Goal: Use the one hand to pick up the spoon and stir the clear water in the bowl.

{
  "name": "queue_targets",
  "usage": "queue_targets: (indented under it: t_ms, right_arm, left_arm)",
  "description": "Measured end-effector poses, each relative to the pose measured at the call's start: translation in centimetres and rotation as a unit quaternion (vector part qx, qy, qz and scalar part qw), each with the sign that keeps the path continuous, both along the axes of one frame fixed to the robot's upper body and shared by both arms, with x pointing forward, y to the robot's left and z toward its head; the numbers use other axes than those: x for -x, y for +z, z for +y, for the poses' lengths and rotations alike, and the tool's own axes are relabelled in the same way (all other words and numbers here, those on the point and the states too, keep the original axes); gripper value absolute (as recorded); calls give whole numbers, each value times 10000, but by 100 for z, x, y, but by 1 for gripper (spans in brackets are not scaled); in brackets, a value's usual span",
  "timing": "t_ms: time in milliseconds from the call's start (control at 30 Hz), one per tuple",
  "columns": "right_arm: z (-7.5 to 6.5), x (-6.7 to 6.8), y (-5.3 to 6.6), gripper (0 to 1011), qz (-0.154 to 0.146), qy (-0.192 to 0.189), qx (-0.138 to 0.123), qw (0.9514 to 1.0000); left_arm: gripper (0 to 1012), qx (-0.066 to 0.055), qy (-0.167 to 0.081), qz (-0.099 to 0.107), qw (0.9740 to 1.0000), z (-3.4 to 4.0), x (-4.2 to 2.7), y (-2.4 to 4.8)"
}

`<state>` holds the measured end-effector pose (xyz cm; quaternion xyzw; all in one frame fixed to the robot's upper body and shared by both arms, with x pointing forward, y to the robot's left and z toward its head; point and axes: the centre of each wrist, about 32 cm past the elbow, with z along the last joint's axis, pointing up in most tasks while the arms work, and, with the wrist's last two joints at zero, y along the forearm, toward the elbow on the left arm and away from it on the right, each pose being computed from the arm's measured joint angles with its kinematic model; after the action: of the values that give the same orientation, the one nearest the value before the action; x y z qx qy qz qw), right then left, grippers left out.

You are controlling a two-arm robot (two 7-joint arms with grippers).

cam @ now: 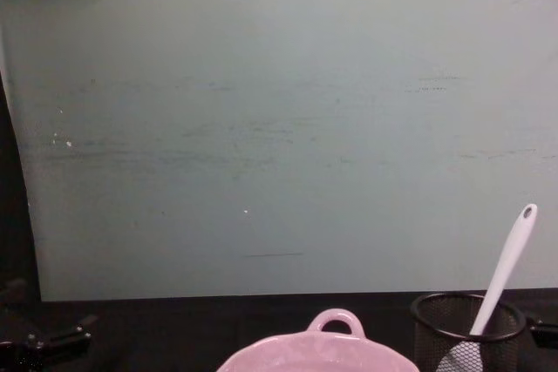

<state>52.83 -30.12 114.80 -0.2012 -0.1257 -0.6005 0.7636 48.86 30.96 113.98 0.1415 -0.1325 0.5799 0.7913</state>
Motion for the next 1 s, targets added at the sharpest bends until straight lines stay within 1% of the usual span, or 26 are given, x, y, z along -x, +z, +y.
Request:
queue_targets:
  t_ms: [1000]
  right_arm:
    - [-27,10,6,1003,32,5,-60,10000]
  left_arm:
    - [1011,0,1,0,10000,0,0,0]
